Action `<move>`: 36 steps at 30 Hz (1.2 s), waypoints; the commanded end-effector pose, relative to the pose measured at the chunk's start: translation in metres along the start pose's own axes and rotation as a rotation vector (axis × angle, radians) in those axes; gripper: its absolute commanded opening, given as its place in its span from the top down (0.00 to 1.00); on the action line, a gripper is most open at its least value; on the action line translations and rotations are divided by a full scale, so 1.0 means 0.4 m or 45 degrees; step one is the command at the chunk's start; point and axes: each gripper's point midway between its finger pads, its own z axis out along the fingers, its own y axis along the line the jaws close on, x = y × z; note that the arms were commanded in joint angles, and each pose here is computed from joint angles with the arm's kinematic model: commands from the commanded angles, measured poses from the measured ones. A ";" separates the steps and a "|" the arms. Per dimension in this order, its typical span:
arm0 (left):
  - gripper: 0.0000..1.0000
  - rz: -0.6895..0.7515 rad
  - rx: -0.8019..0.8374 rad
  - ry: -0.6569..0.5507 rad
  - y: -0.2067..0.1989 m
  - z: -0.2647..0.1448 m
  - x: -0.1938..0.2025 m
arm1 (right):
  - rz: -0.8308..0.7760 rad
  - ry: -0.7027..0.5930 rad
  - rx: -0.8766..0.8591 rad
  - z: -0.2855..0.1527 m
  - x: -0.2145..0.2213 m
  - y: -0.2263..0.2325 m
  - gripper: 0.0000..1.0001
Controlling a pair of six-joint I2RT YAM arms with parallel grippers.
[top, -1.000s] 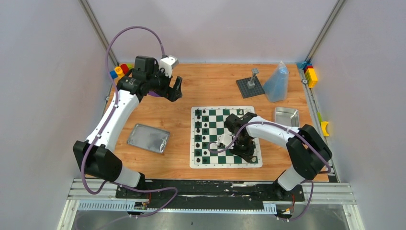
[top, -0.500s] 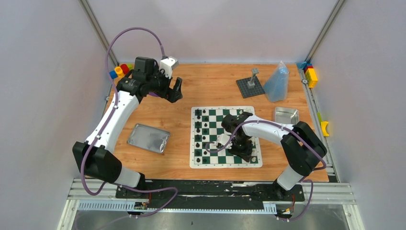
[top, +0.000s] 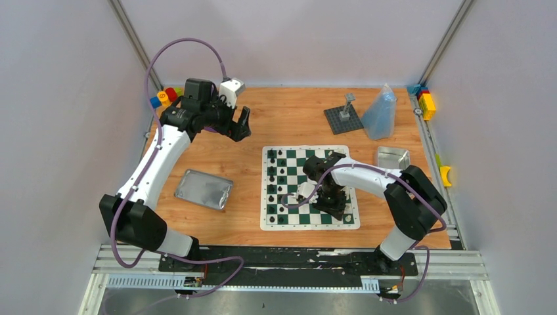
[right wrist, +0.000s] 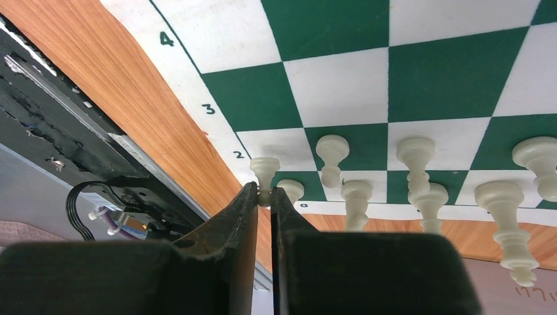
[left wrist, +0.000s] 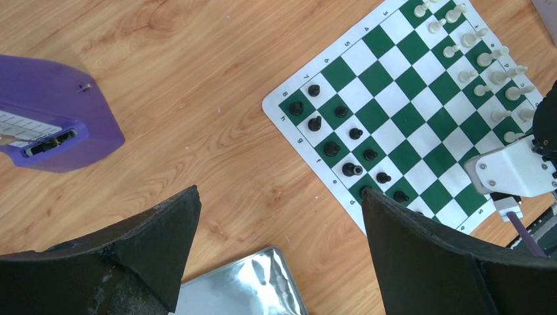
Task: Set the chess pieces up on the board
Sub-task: Place the chess piece on the chessboard.
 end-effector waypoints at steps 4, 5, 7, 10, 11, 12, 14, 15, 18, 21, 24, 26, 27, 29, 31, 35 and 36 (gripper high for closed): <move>0.00 0.045 0.007 -0.068 -0.009 -0.030 -0.028 | 0.005 -0.009 0.036 -0.014 -0.015 -0.013 0.88; 0.00 0.044 0.008 -0.067 -0.009 -0.029 -0.027 | 0.005 -0.010 0.036 -0.015 -0.016 -0.012 0.87; 0.00 0.044 0.008 -0.067 -0.009 -0.029 -0.027 | 0.003 -0.009 0.036 -0.015 -0.015 -0.013 0.86; 0.00 0.045 0.007 -0.067 -0.008 -0.030 -0.027 | 0.003 -0.008 0.030 -0.015 -0.014 -0.010 0.83; 0.00 0.045 0.008 -0.066 -0.009 -0.029 -0.027 | 0.003 -0.008 0.027 -0.015 -0.014 -0.009 0.83; 0.00 0.045 0.007 -0.067 -0.008 -0.029 -0.027 | 0.000 -0.009 0.025 -0.015 -0.015 -0.008 0.82; 0.00 0.044 0.008 -0.063 -0.008 -0.027 -0.025 | -0.001 -0.008 0.022 -0.013 -0.015 -0.007 0.81; 0.00 0.044 0.008 -0.063 -0.008 -0.027 -0.025 | -0.001 -0.011 0.023 -0.014 -0.016 -0.007 0.80; 0.00 0.044 0.010 -0.064 -0.009 -0.027 -0.024 | -0.003 -0.017 0.025 -0.016 -0.019 -0.008 0.79; 0.00 0.047 0.010 -0.065 -0.009 -0.028 -0.024 | -0.001 -0.028 0.025 -0.019 -0.024 -0.009 0.79; 0.00 0.045 0.012 -0.062 -0.010 -0.028 -0.021 | -0.001 -0.033 0.025 -0.023 -0.026 -0.008 0.79; 0.00 0.045 0.013 -0.062 -0.010 -0.028 -0.021 | -0.001 -0.044 0.022 -0.028 -0.028 -0.005 0.79; 0.00 0.047 0.012 -0.063 -0.010 -0.029 -0.021 | -0.002 -0.050 0.018 -0.029 -0.030 -0.003 0.78; 0.00 0.048 0.013 -0.063 -0.011 -0.029 -0.021 | 0.000 -0.060 0.006 -0.031 -0.031 0.002 0.78; 0.00 0.048 0.013 -0.065 -0.011 -0.030 -0.023 | 0.004 -0.060 -0.005 -0.029 -0.031 0.005 0.78; 0.00 0.052 0.012 -0.066 -0.011 -0.032 -0.025 | -0.001 -0.094 0.012 -0.047 -0.041 0.004 0.78; 0.00 0.054 0.009 -0.067 -0.010 -0.033 -0.025 | 0.000 -0.120 0.022 -0.059 -0.048 0.003 0.77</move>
